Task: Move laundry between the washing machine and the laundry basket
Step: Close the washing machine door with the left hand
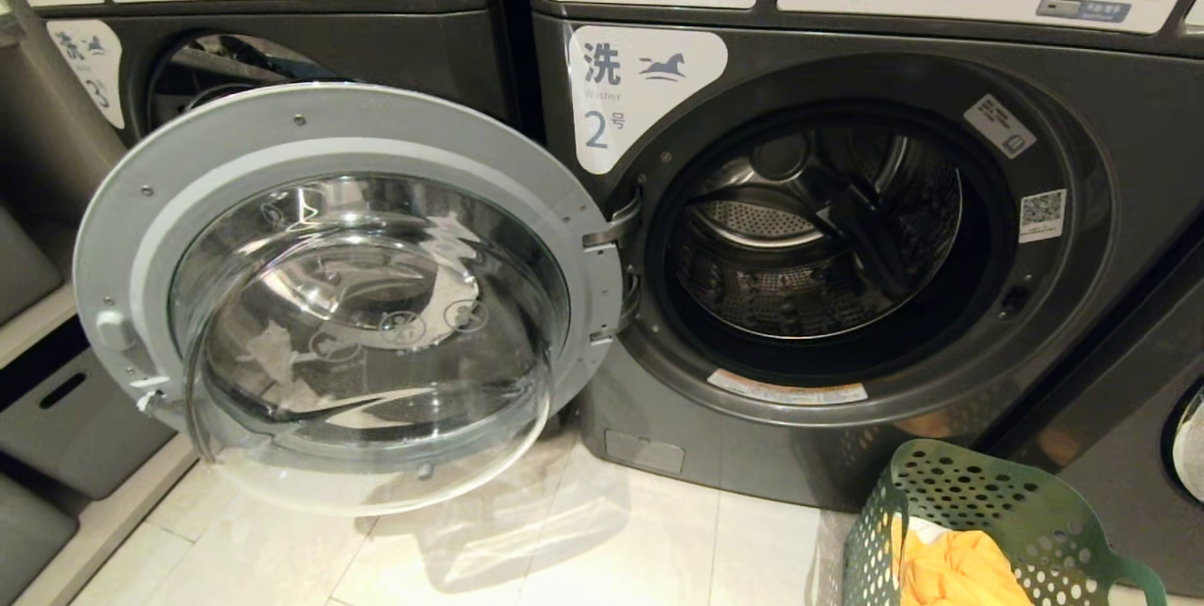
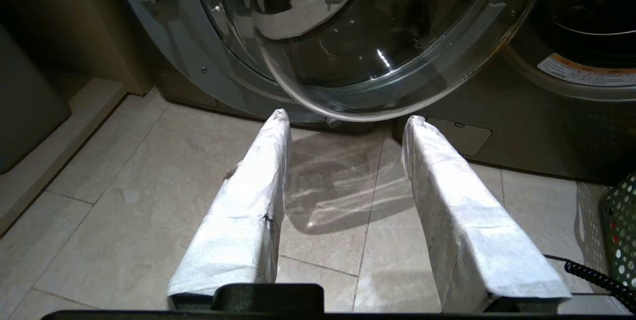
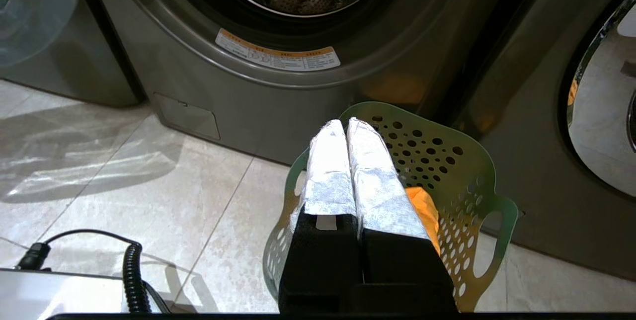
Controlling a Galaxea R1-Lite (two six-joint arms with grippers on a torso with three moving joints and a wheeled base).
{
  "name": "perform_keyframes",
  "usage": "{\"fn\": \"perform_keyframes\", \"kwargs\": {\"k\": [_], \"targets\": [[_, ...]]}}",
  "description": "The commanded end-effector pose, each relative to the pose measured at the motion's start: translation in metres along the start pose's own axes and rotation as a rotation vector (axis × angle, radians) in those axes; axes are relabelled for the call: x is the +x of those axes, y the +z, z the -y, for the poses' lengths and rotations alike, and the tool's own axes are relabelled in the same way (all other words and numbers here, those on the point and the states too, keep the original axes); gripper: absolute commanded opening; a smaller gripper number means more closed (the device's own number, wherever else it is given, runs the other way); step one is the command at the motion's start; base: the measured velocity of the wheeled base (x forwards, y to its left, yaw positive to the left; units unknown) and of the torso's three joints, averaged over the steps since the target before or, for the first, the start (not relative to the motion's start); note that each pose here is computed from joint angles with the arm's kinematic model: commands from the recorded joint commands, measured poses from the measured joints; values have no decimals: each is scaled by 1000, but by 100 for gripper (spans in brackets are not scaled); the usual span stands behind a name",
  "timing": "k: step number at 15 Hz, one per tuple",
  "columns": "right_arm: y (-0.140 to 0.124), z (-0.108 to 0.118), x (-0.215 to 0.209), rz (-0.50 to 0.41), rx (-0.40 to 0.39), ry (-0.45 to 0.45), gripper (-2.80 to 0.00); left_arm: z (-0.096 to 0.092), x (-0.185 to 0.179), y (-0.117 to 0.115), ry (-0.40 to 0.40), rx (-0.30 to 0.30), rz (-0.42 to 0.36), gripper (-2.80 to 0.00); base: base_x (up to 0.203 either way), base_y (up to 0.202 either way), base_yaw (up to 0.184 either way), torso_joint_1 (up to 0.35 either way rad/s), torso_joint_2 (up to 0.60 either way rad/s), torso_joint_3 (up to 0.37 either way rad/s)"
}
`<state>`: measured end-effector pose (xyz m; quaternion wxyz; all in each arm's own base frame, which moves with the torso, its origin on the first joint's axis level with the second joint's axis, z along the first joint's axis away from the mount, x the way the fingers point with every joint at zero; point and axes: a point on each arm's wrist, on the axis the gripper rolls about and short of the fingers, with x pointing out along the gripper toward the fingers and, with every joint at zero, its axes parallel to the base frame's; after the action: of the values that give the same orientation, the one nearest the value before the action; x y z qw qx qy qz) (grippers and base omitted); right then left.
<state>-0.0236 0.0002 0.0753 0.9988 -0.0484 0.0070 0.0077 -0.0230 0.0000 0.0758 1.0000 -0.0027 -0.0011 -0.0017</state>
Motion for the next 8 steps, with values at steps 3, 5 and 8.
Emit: {"fn": "perform_keyframes", "kwargs": {"k": [3,5,8], "targets": [[0,0,1,15,-1,-1,-280,0,0,0,0,-1,-1,-280,0,0,0,5,1,201],[0,0,1,13,0,-7,-280,0,0,0,0,-1,-1,-280,0,0,0,0,2,170],[0,0,1,12,0,-8,-280,0,0,0,0,-1,-2,-280,0,0,0,1,3,38]]}}
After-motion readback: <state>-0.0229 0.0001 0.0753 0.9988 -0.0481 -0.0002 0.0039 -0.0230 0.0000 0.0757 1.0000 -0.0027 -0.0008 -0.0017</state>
